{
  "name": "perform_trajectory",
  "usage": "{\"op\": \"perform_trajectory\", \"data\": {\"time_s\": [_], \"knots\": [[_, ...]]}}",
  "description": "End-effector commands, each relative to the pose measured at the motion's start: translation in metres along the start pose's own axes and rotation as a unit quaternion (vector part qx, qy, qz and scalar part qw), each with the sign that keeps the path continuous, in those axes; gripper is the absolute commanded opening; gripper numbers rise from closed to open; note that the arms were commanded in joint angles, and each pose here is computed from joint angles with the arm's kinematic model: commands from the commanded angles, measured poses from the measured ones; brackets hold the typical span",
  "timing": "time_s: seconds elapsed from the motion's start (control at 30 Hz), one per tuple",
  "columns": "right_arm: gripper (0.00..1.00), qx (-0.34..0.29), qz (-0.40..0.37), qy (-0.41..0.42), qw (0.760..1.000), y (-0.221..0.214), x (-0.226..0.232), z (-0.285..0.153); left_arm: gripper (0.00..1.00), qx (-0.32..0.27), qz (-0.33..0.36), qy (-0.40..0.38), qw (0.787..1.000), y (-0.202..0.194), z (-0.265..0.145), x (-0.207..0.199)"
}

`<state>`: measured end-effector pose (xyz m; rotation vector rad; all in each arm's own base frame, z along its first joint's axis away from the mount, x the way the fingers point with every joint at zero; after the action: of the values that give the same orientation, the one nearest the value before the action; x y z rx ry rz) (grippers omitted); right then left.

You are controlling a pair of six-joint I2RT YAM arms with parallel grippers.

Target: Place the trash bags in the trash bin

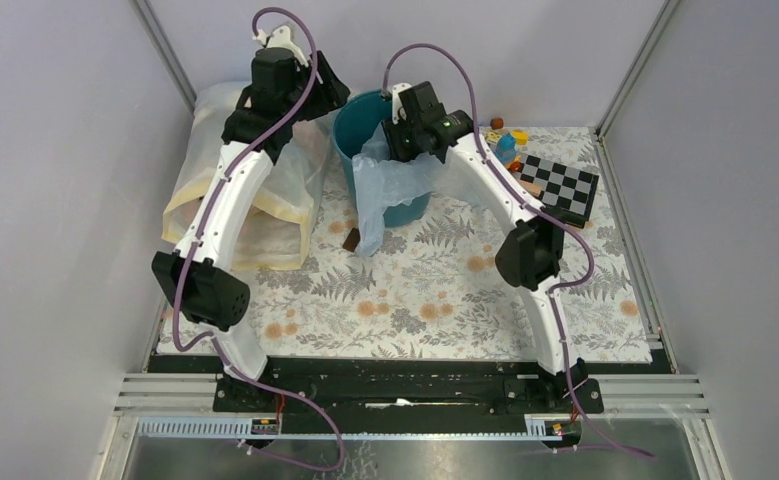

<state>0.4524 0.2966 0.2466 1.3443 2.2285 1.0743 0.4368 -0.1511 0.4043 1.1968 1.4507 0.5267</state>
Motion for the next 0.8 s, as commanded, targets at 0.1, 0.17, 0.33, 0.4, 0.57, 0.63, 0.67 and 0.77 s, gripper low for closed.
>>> {"op": "perform_trajectory", "data": {"time_s": [0.1,0.17,0.33,0.4,0.57,0.63,0.67,0.77], "knots": [[0.60,-0.065,-0.004,-0.005,0.998,0.041,0.002,-0.054,0.77,0.046,-0.006,0.022,0.999,-0.028,0.017,0.025],[0.73,-0.084,-0.002,0.002,0.996,0.050,0.005,-0.069,0.77,0.058,-0.012,0.025,0.998,-0.034,0.020,0.031],[0.97,-0.121,-0.001,0.020,0.992,0.063,0.011,-0.102,0.73,0.081,-0.017,0.033,0.996,-0.045,0.031,0.041],[1.00,-0.134,-0.001,0.022,0.991,0.067,0.013,-0.117,0.70,0.089,-0.016,0.040,0.995,-0.050,0.036,0.044],[1.00,-0.162,0.000,0.022,0.987,0.073,0.014,-0.155,0.52,0.115,-0.019,0.032,0.993,-0.062,0.048,0.047],[1.00,-0.170,0.001,0.021,0.985,0.073,0.015,-0.169,0.40,0.120,-0.022,0.029,0.992,-0.064,0.051,0.047],[1.00,-0.173,0.003,0.017,0.985,0.073,0.014,-0.176,0.34,0.121,-0.023,0.028,0.992,-0.064,0.051,0.047],[1.00,-0.182,0.010,0.004,0.983,0.068,0.011,-0.198,0.14,0.119,-0.022,0.025,0.992,-0.060,0.046,0.044]]}}
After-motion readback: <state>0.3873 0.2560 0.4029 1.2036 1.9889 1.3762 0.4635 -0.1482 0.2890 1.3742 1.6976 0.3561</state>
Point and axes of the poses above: each gripper's point midway between its finger pads, its own z axis out along the fingers, its own x axis along the line the jaws close on, y = z × x, the point moved 6 cm from there along -z, back along the fingers, and after that the axes turned 2 degrees about z, right-handed, at the moved point
